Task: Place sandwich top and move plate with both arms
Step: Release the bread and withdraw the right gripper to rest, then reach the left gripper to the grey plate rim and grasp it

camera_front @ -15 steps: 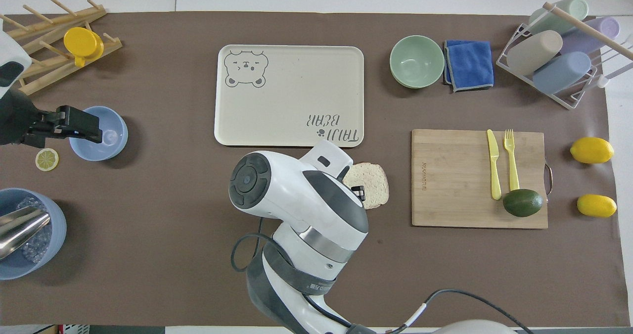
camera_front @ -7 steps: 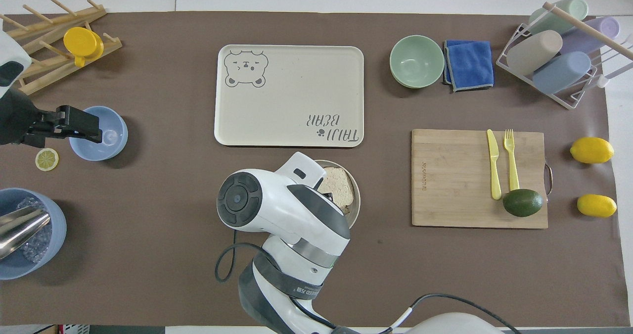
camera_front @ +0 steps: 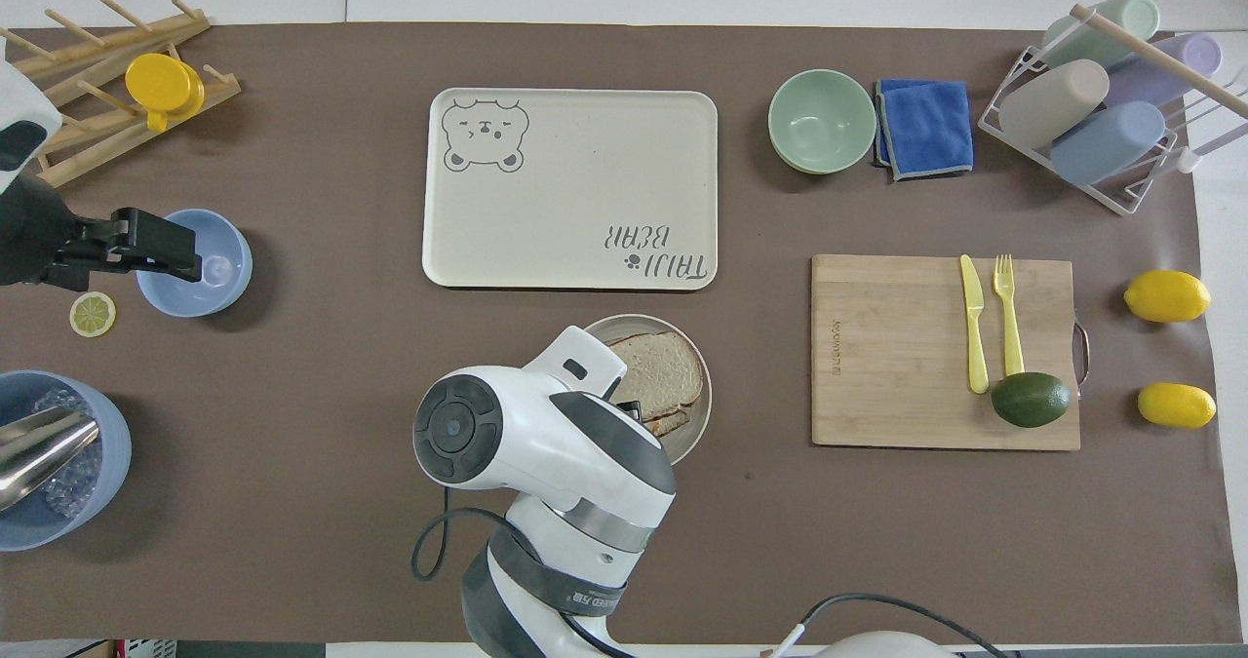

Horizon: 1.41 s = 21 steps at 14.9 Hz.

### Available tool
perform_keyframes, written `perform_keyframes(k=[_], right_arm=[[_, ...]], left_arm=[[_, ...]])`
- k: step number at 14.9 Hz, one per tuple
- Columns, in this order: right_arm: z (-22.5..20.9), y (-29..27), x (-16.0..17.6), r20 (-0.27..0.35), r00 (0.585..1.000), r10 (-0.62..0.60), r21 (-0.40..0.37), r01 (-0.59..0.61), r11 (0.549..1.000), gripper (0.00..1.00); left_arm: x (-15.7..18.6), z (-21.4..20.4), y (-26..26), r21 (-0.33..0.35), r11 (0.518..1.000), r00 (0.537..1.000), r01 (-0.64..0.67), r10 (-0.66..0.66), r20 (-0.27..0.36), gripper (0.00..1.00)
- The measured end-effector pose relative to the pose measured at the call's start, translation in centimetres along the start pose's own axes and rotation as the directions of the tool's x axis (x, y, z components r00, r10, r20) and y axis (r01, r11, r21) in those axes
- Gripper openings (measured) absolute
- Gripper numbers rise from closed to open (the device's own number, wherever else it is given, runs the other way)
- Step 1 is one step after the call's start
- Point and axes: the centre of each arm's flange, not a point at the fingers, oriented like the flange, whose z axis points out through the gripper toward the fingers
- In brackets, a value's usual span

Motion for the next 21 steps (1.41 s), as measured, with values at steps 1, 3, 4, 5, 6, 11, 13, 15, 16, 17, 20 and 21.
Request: perform_keyframes(k=[1,3,4,5,6,11,13,15,16,17,20,21], right_arm=[[-1.0,0.2,0.2,-0.015,1.000,0.006,0.012,-0.006,1.000,0.65],[-3.5,1.2,0.9,-0.043,0.999,0.027,0.030,-0.025,0.999,0.85],[-4.9,2.7,1.5,-0.051,0.998,0.037,0.028,-0.035,0.999,0.94],[-6.1,5.1,2.5,-0.051,0.998,0.042,0.019,-0.042,0.999,1.00],[-7.2,8.3,3.7,-0.043,0.998,0.048,0.006,-0.048,0.999,1.00],[-9.9,26.6,7.6,0.084,0.990,0.115,0.020,-0.117,0.993,1.00],[-11.7,33.9,7.3,0.127,0.982,0.141,0.041,-0.147,0.988,1.00],[-13.9,41.0,6.2,0.146,0.982,0.117,0.067,-0.128,0.989,1.00],[-14.5,43.8,5.7,0.149,0.984,0.096,0.083,-0.110,0.991,1.00],[-14.7,45.8,5.3,0.157,0.984,0.083,0.091,-0.098,0.991,1.00],[-13.5,50.1,5.2,0.181,0.978,0.103,0.100,-0.123,0.987,1.00],[-13.2,50.9,5.2,0.190,0.975,0.114,0.101,-0.135,0.986,1.00]], left_arm=[[0.0,0.0,0.0,0.000,1.000,1.000,0.000,0.000,0.000,1.00],[0.0,0.0,0.0,0.000,1.000,1.000,0.000,0.000,0.000,1.00],[0.0,0.0,0.0,0.000,1.000,1.000,0.000,0.000,0.000,1.00],[0.0,0.0,0.0,0.000,1.000,1.000,0.000,0.000,0.000,1.00],[0.0,0.0,0.0,0.000,1.000,1.000,0.000,0.000,0.000,1.00],[-0.1,0.1,0.2,0.001,1.000,1.000,-0.004,0.004,0.002,1.00],[-0.4,0.6,0.5,0.003,1.000,1.000,-0.010,0.010,0.014,1.00],[-1.1,1.7,0.9,0.008,1.000,0.999,-0.018,0.018,0.032,1.00],[-1.5,2.3,1.5,0.010,1.000,0.999,-0.029,0.029,0.035,1.00],[-1.9,3.0,2.3,0.012,0.999,0.999,-0.039,0.039,0.031,1.00],[-3.0,5.9,5.5,0.015,0.999,0.999,-0.037,0.036,0.025,1.00],[-3.2,7.0,6.8,0.006,1.000,0.999,-0.029,0.028,0.024,1.00]])
